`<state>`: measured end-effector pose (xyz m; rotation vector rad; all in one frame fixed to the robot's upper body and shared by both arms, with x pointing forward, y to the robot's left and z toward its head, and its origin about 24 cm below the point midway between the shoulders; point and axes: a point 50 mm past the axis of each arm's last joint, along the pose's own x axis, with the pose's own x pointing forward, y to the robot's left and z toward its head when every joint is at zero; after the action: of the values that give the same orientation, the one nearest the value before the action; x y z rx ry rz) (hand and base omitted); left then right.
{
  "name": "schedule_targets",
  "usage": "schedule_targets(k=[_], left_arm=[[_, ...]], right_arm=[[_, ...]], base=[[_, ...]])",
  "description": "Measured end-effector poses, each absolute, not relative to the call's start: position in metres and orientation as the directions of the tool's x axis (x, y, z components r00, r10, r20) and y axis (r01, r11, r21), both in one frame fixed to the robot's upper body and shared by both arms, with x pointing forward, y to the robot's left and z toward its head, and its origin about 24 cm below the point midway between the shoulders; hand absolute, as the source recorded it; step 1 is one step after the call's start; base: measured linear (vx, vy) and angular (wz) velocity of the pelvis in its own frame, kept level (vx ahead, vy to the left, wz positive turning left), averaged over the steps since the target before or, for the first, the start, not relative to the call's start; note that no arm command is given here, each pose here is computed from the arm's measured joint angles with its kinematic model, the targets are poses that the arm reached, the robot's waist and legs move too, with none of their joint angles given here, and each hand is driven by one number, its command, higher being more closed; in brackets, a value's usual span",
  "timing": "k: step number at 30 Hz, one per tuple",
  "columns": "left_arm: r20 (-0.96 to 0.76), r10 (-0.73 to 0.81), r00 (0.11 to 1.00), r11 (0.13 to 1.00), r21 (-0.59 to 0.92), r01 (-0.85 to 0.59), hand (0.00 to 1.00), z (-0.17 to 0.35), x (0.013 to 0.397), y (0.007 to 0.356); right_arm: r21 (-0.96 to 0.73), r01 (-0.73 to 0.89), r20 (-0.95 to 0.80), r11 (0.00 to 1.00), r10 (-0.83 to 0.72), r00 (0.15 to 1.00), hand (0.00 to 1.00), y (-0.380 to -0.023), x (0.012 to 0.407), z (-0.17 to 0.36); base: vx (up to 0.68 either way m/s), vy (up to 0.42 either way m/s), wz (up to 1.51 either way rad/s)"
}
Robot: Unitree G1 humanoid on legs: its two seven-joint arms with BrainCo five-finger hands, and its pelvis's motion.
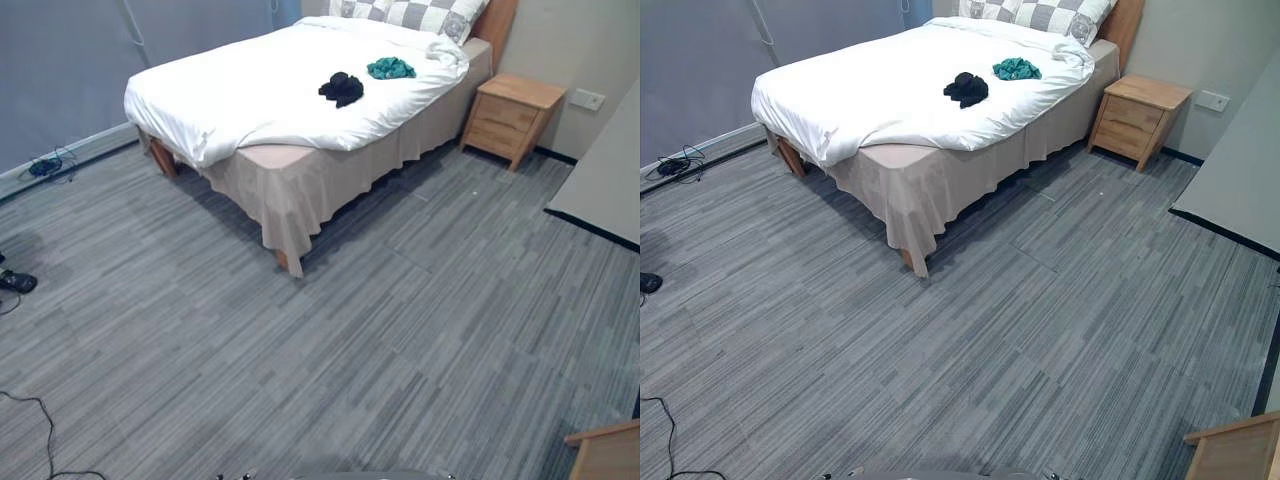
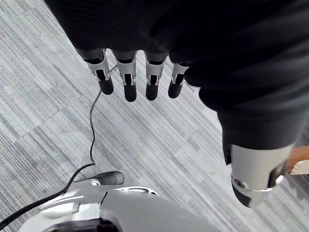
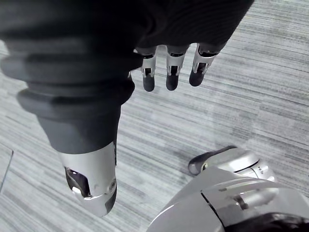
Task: Tidy the bed and pick cloth on bed and put in laundry
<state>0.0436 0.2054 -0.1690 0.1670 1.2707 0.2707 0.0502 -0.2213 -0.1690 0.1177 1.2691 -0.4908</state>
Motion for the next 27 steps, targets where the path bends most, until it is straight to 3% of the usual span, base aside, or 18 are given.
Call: schedule_targets(k=[11, 27], left_arm=[[-0.908, 0.309, 0.283, 0.951, 0.298, -0.085, 0.00, -0.1681, 0.0482, 0.2067], [-0.908, 0.310, 0.282, 0.951, 0.298, -0.085, 0.00, -0.1682, 0.0481, 0.2067]], right_arm=[[-0.225, 0.286, -0.927, 0.932, -0.295, 0.233, 0.00, -0.2211, 0.0579, -0.1680], [-0.236, 0.298, -0.924, 0.925, -0.309, 0.225, 0.00, -0.2213, 0.0586, -0.1679]], base=[[-0.03, -0.010, 0.04], [0.00, -0.002, 0.00]])
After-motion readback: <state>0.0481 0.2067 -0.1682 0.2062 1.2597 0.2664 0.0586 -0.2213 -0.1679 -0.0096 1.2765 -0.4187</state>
